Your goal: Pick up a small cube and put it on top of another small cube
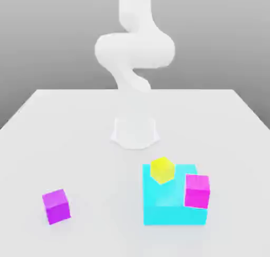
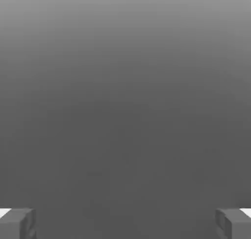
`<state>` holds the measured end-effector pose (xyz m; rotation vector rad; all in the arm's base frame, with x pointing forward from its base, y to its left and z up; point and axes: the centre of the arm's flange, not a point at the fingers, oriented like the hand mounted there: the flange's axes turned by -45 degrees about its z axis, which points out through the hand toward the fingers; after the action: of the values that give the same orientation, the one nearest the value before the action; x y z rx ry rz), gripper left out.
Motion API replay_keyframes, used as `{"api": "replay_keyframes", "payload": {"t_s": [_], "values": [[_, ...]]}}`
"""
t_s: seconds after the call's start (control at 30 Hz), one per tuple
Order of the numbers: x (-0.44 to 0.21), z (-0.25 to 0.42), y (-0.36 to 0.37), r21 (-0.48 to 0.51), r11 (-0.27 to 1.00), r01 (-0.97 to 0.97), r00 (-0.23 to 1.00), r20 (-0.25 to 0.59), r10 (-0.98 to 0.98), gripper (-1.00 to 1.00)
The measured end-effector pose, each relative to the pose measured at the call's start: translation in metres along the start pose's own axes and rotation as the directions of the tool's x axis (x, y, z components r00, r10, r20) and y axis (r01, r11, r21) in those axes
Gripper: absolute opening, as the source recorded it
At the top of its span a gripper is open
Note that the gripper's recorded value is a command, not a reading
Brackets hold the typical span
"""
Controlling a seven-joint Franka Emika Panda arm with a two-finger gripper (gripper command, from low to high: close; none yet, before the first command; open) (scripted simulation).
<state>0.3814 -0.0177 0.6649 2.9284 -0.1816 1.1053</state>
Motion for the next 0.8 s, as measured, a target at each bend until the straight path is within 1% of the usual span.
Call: {"api": "replay_keyframes", "payload": {"t_s": [0.2, 0.4, 0.53, 0.67, 0.73, 0.8], "values": [[-0.034, 0.132, 0.055, -0.139, 0.967, -0.216, 0.957, 0.166, 0.237, 0.0], [-0.105, 0.238, 0.118, -0.291, 0.869, -0.4, 0.834, 0.279, 0.477, 0.0], [-0.169, 0.292, 0.156, -0.394, 0.772, -0.499, 0.71, 0.324, 0.625, 0.0], [-0.245, 0.329, 0.193, -0.502, 0.637, -0.584, 0.547, 0.336, 0.766, 0.0], [-0.281, 0.345, 0.199, -0.543, 0.582, -0.605, 0.473, 0.343, 0.812, 0.0], [-0.302, 0.361, 0.201, -0.557, 0.563, -0.611, 0.447, 0.345, 0.826, 0.0]]}}
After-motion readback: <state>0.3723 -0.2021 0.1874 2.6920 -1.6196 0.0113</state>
